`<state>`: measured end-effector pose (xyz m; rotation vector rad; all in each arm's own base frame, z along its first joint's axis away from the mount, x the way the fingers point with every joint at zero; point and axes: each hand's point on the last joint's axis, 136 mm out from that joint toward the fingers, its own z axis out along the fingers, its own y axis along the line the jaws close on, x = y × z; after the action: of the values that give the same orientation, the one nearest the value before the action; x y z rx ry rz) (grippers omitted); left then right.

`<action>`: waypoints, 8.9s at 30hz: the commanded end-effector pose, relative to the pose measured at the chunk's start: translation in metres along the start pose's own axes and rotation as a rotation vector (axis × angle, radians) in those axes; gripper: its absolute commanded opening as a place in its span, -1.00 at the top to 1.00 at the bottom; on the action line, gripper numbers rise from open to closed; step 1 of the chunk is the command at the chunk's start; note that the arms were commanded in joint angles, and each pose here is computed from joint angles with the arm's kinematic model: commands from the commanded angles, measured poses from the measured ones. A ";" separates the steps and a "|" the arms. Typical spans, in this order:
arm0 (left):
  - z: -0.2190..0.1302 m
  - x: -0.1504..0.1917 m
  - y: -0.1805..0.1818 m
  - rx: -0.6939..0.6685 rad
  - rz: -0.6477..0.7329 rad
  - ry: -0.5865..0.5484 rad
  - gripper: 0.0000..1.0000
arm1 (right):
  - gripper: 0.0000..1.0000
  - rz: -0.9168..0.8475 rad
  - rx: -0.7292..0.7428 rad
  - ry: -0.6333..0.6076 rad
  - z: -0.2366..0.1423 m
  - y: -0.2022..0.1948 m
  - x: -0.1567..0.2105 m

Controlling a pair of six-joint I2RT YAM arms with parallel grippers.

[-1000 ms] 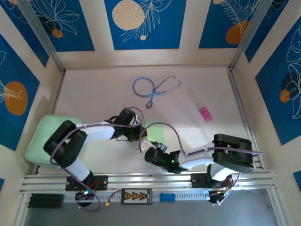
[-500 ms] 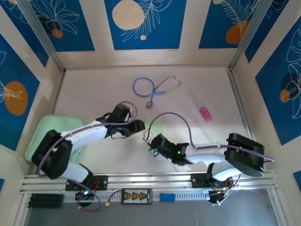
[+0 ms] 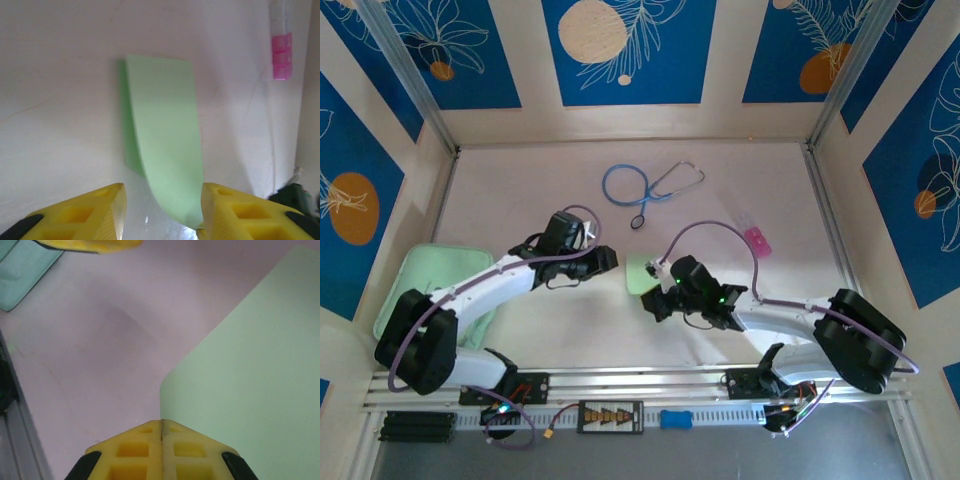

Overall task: Fold a paper plane with a square sheet of paper (pick it up from the middle)
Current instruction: Third fold the triangle at the center of the table.

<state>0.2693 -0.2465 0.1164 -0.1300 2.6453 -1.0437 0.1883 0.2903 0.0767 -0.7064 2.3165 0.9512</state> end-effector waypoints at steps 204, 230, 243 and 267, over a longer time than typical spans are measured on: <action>0.104 0.101 0.038 0.076 -0.131 0.290 1.00 | 0.09 0.477 0.073 0.129 -0.009 -0.046 0.002; 0.103 0.098 0.035 0.083 -0.115 0.282 1.00 | 0.95 0.615 0.021 0.293 0.024 -0.004 0.031; 0.103 0.098 0.034 0.083 -0.115 0.285 1.00 | 0.94 0.645 0.100 0.366 0.028 -0.019 0.058; 0.104 0.100 0.043 0.047 -0.123 0.291 1.00 | 0.87 0.700 0.056 0.368 0.006 -0.024 0.100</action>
<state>0.2202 -0.3206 0.0201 -0.0807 2.7743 -1.3969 0.1540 0.2714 0.0133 -0.0645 2.8834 1.1418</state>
